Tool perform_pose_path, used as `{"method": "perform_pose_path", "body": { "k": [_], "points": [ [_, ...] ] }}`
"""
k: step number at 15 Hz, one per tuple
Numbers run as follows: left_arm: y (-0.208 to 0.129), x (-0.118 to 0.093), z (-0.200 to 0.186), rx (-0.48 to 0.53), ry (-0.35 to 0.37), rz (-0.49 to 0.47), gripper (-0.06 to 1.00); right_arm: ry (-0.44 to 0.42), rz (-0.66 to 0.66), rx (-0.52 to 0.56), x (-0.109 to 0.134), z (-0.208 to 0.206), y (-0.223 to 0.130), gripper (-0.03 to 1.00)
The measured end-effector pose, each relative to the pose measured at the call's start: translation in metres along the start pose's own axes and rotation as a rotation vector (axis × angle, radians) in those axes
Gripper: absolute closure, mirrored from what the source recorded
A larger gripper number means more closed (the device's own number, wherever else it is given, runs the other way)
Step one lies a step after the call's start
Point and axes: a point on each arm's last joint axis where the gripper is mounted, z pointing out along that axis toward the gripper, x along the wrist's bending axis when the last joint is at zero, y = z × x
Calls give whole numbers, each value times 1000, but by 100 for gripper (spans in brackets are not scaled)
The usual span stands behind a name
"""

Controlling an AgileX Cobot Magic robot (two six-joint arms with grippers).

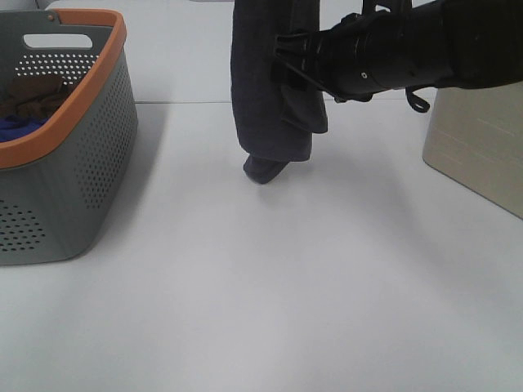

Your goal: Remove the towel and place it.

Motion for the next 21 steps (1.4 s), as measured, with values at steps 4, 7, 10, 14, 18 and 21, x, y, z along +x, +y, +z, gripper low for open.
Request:
{"method": "perform_pose_path", "body": {
  "k": [4, 7, 10, 14, 18, 21],
  "points": [
    [0, 0, 0, 0, 0, 0, 94, -90, -18, -27, -10, 0, -1, 44],
    [0, 0, 0, 0, 0, 0, 94, -163, -28, 11, -23, -1, -20, 50],
    [0, 0, 0, 0, 0, 0, 94, -211, -25, 4, -29, -1, -23, 52],
    [0, 1, 0, 3, 7, 4, 94, -307, -54, -5, -38, -4, -22, 53],
    [-1, 0, 2, 7, 5, 4, 94, -359, -136, 11, -42, -9, -20, 70],
    [-4, -1, 7, 17, 1, 4, 94, -338, -158, -32, -36, -22, -10, 86]
  ]
}}
